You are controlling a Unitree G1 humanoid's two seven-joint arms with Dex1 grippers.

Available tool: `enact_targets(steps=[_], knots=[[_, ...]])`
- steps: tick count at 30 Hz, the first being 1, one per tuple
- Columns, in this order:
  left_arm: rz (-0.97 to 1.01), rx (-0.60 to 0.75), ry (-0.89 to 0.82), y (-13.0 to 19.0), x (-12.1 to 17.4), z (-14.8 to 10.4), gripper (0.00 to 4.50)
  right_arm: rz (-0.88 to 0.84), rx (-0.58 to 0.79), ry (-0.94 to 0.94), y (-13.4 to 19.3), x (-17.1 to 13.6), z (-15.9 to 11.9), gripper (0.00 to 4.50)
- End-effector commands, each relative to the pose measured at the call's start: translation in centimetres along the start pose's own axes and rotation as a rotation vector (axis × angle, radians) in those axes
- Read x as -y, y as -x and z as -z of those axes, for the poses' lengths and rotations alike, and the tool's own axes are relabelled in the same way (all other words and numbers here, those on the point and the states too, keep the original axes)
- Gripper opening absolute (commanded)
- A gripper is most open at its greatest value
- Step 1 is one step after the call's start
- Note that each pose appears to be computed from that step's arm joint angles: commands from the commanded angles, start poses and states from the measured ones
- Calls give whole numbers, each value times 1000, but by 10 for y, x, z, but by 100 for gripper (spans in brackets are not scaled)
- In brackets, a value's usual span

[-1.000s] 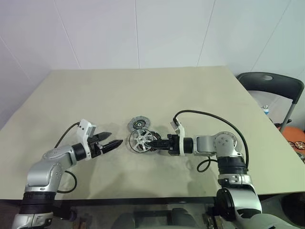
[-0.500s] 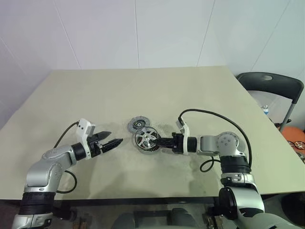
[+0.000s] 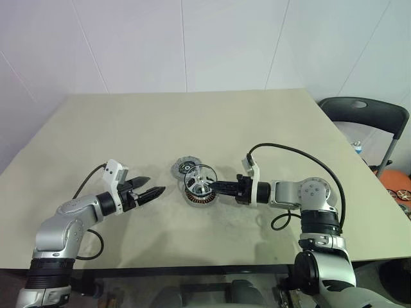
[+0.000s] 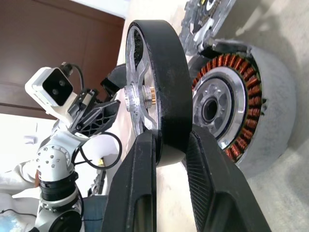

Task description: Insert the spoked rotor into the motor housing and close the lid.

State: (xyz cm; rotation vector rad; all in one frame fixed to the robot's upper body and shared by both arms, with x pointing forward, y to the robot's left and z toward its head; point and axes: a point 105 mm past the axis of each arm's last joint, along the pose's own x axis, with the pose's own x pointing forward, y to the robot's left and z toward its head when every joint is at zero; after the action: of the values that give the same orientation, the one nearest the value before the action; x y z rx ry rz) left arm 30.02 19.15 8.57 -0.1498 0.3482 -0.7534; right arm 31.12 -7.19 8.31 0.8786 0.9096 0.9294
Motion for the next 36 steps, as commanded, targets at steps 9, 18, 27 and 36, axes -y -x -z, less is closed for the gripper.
enact_targets(steps=[9,18,27,36], knots=[[3,41,-32,3,4,-15,426,8,-12,24,-3,-1,2,50],[5,39,-35,4,3,-15,426,49,-6,15,-1,11,4,50],[4,39,-36,3,3,-16,426,39,-14,9,-4,8,6,50],[4,38,-28,3,5,-13,426,61,11,19,-10,9,1,50]])
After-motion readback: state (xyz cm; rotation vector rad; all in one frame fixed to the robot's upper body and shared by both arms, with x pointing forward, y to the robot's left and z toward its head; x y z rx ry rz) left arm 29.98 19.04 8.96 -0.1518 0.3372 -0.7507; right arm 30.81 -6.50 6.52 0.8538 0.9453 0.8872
